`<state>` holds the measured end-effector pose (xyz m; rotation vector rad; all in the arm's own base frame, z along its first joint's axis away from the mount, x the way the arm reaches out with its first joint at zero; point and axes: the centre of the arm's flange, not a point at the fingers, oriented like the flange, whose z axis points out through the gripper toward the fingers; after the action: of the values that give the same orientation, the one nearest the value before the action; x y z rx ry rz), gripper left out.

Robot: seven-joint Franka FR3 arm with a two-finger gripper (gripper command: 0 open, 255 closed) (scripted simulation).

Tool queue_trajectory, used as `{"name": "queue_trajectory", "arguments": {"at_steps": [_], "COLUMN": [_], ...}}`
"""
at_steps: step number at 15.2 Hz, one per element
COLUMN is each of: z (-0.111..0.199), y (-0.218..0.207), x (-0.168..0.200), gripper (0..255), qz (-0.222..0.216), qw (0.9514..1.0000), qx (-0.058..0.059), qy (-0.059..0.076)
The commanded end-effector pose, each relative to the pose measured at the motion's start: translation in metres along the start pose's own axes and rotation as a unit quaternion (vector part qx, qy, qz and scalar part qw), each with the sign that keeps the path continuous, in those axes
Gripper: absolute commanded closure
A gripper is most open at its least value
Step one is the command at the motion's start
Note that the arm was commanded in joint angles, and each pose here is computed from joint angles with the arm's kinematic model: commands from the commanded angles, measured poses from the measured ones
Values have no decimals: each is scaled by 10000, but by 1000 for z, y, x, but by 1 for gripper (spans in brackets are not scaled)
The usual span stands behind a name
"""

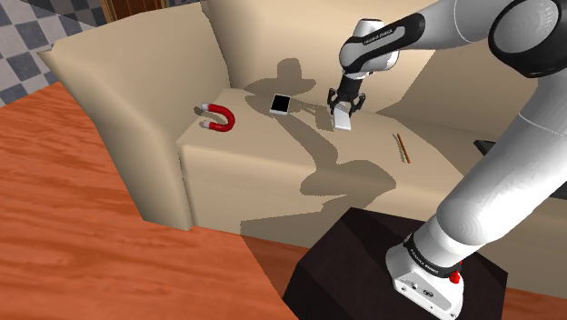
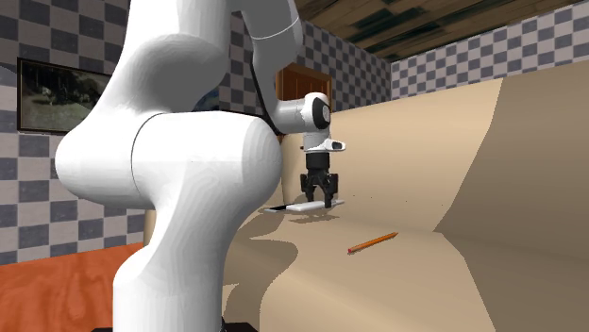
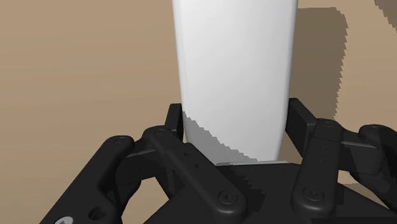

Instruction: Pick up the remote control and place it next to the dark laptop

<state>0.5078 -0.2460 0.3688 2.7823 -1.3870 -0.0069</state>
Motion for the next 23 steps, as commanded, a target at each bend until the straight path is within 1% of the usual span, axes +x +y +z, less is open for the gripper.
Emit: {"name": "queue_trajectory", "arguments": {"at_steps": [1,13,23], "z": [-11,-73,-71], "y": [0,2,131], "x": [0,1,-26], "gripper": [255,255,255], "qz": [1,1,1], "qw": [10000,10000,10000], "qx": [0,0,0], "qy": [0,0,0]}}
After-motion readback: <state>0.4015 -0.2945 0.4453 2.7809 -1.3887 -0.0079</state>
